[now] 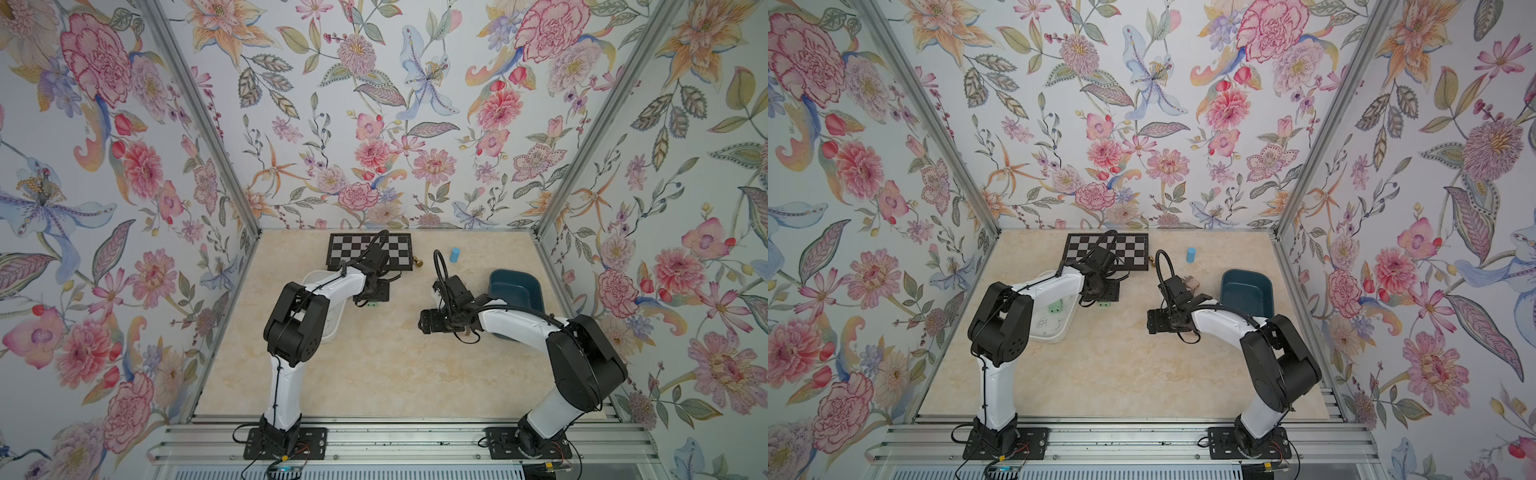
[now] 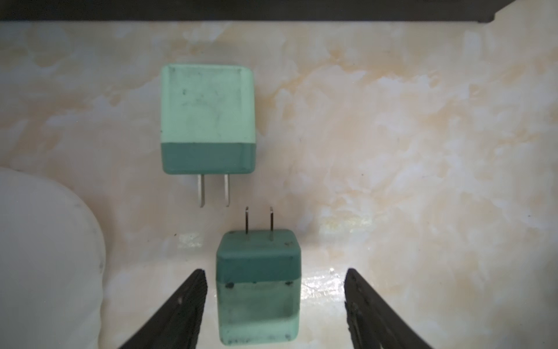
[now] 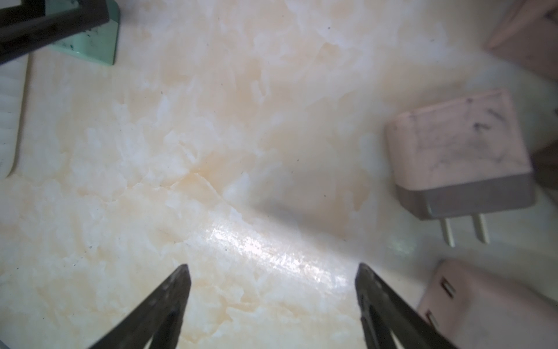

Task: Place the plugs by color into the storage box
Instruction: Pick up the plug from the center of the board.

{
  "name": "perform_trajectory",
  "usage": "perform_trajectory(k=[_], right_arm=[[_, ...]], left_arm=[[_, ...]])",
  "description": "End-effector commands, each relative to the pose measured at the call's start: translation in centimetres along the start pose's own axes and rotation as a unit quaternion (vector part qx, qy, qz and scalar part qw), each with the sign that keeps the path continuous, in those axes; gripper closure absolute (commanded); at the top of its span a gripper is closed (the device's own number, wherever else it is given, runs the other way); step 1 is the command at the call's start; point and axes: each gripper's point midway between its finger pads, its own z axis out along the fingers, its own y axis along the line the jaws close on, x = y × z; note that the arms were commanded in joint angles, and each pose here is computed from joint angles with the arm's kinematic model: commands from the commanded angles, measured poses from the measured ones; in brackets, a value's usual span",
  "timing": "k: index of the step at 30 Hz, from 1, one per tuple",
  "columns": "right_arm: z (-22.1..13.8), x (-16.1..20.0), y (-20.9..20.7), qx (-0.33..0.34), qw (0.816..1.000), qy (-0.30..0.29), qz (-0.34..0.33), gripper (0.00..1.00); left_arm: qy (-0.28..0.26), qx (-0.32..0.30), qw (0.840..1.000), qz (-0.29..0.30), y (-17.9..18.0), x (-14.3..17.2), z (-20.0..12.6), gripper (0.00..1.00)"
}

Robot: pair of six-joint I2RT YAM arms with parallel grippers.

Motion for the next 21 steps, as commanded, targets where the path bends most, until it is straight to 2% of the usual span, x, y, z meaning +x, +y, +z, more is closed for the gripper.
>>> perform_trajectory(k=[1, 5, 8, 12, 15, 21], right_arm=[[0.3, 0.3, -0.6, 0.007, 1.0, 0.005, 0.005, 0.13], [0.4, 0.4, -0.7, 0.009, 1.0, 0.005, 0.005, 0.13], [0.4, 0.5, -0.8, 0.01, 1.0, 0.007, 0.005, 0.13], [0.3, 0.6, -1.0, 0.011, 1.0, 0.006, 0.005, 0.13], [0.3, 0.5, -1.0, 0.01, 1.0, 0.005, 0.005, 0.13], [0.1, 0.1, -0.7, 0.004, 1.0, 0.002, 0.006, 0.13]], left_arm=[[0.011, 0.011, 1.0, 0.002, -0.3, 0.9, 1.6, 0.3], [0.02, 0.016, 1.0, 0.0, -0.3, 1.9, 2.8, 0.4], [0.024, 0.016, 1.0, 0.001, -0.3, 2.3, 3.4, 0.52], [0.019, 0.015, 1.0, 0.001, -0.3, 2.0, 3.1, 0.61], [0.002, 0.019, 1.0, 0.005, -0.6, 0.8, 1.5, 0.62], [-0.054, 0.0, 0.998, 0.013, 0.0, -3.5, -5.0, 0.62]])
